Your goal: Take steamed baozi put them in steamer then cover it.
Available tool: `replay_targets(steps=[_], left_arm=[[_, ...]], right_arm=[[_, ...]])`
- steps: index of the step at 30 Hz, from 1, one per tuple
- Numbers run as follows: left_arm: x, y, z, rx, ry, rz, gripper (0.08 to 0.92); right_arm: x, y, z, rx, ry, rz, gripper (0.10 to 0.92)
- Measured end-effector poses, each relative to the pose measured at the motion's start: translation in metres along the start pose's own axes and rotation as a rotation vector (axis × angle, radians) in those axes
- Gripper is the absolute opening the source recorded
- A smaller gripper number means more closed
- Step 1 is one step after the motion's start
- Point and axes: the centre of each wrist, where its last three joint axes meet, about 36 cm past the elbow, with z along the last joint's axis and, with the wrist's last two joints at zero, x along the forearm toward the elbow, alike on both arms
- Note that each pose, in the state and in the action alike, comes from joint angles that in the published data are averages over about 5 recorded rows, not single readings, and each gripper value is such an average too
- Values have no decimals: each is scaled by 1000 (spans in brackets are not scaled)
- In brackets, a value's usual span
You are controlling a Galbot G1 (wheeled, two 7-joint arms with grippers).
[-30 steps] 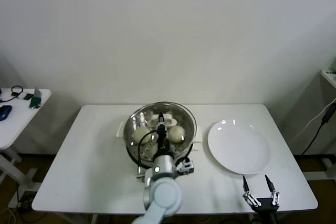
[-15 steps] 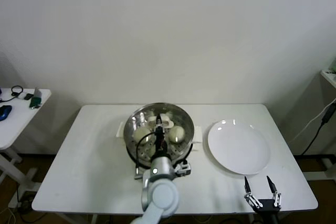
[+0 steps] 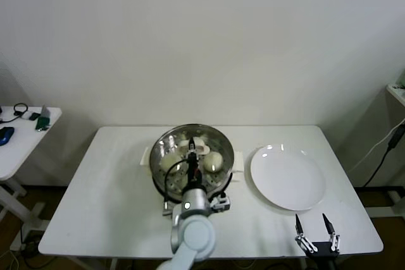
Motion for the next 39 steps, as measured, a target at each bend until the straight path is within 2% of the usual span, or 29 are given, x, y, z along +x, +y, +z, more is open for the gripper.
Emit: replay_targets(steps=[4, 13, 24, 27, 35, 39], left_arm=[[2, 0, 4, -9, -4, 8, 225], [12, 8, 11, 6, -30, 16, 484], [31, 42, 37, 139, -71, 30, 790], [37, 49, 52, 170, -92, 27, 818], [48, 50, 98, 320, -171, 31, 823], [48, 48, 126, 478, -178, 14, 823]], right_arm=[[0, -1, -1, 1, -2, -1, 823], [-1, 0, -1, -6, 1, 3, 823], [-3, 3, -1, -25, 12, 29, 823], [-4, 4, -3, -30, 15, 34, 823], [-5, 6, -11, -36, 19, 44, 823], [-6, 9, -15, -37, 18, 43, 823]])
